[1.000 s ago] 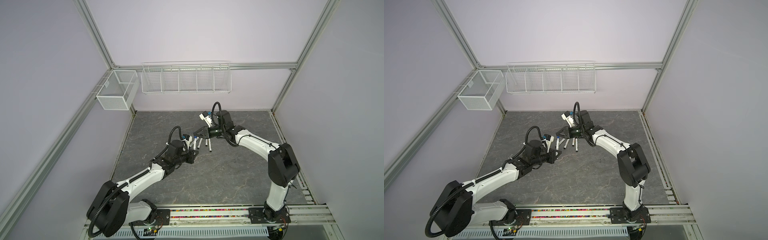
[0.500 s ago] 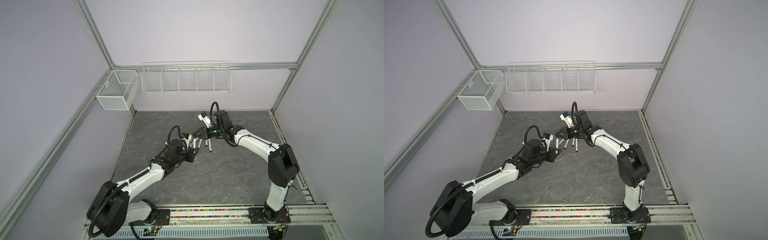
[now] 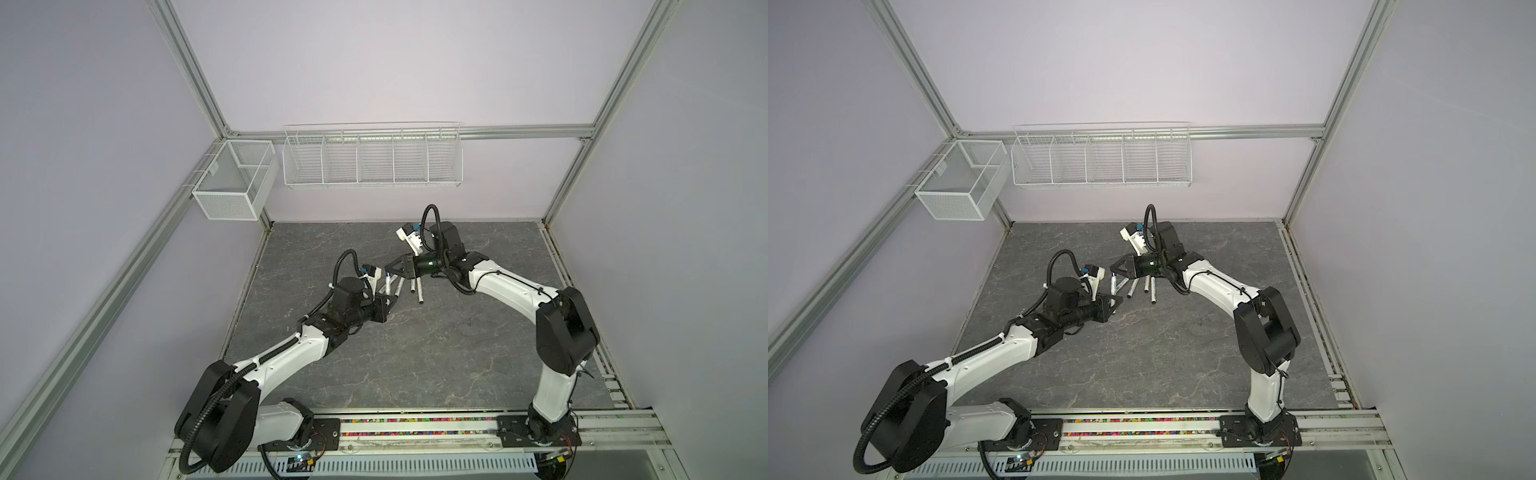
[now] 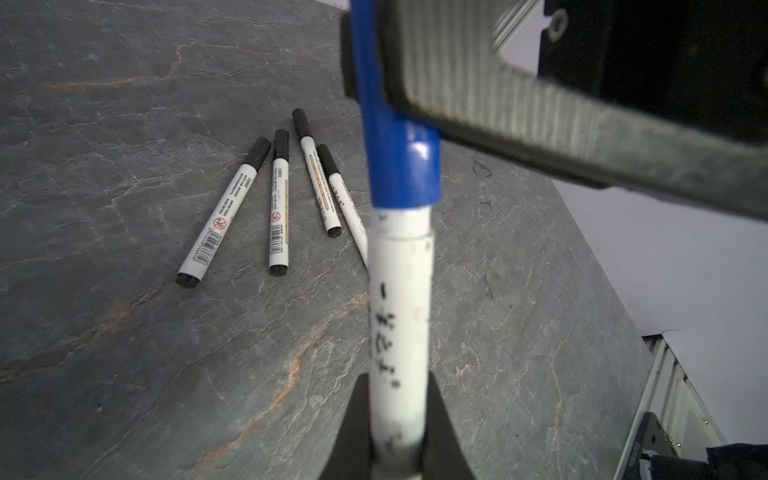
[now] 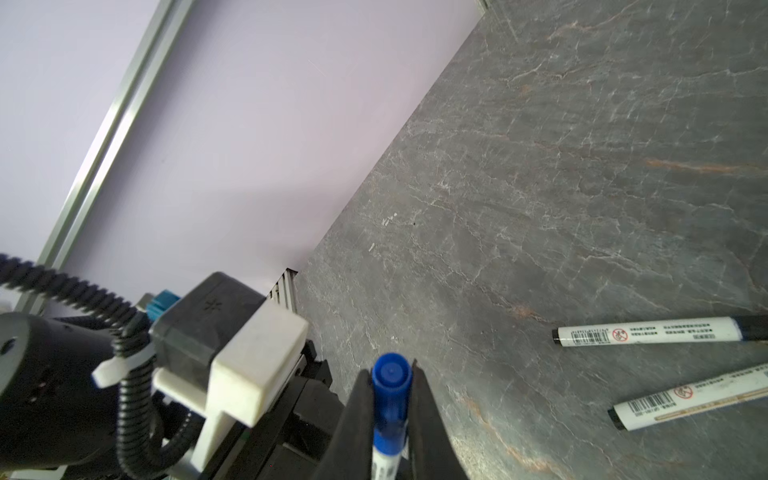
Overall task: Insert the pens into the pen caps
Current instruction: 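Press the blue cap down onto the marker tip with the right gripper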
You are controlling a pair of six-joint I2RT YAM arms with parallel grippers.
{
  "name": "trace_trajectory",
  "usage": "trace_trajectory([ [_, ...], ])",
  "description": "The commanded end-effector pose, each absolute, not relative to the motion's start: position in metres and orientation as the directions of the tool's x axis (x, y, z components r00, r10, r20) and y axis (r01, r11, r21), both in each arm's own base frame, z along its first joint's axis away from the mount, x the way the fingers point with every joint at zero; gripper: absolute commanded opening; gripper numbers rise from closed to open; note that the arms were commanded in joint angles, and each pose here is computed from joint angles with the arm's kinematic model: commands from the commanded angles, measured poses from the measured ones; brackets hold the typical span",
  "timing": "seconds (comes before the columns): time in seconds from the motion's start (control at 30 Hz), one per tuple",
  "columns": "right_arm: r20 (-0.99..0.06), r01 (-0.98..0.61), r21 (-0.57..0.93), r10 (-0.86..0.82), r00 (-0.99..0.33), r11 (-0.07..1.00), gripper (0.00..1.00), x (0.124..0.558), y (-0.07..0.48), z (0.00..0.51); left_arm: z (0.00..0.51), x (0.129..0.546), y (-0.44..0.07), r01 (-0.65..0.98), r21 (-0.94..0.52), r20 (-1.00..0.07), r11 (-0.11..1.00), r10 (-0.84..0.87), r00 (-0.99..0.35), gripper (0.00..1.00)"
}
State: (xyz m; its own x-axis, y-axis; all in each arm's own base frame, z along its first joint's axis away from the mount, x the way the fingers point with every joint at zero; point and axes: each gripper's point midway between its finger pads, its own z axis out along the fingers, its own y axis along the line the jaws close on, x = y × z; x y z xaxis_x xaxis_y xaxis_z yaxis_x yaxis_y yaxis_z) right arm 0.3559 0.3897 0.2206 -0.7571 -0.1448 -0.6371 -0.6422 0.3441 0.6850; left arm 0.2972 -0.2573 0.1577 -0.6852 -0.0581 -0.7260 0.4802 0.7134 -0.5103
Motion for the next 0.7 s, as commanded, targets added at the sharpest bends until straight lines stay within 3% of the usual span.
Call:
trace_trajectory([
  [0.0,-0.583,-0.614,0.752,-0.193,-0.789,0.241,0.13,0.325,0.383,0.228,0.215,0.338,-0.257,0.485,-0.525,-0.799,0.700,-0.210,-0.563,0.00],
  [0.3,-0.570,-0.625,0.767,-0.297,-0.766,0.142,0.17,0.292,0.377,0.233,0.222,0.356,-0.268,0.515,-0.475,-0.830,0.713,-0.169,-0.532,0.00],
  [0.67,-0.566,-0.637,0.753,-0.332,-0.754,0.165,0.17,0.283,0.369,0.232,0.227,0.365,-0.254,0.486,-0.390,-0.881,0.782,-0.163,-0.445,0.00],
])
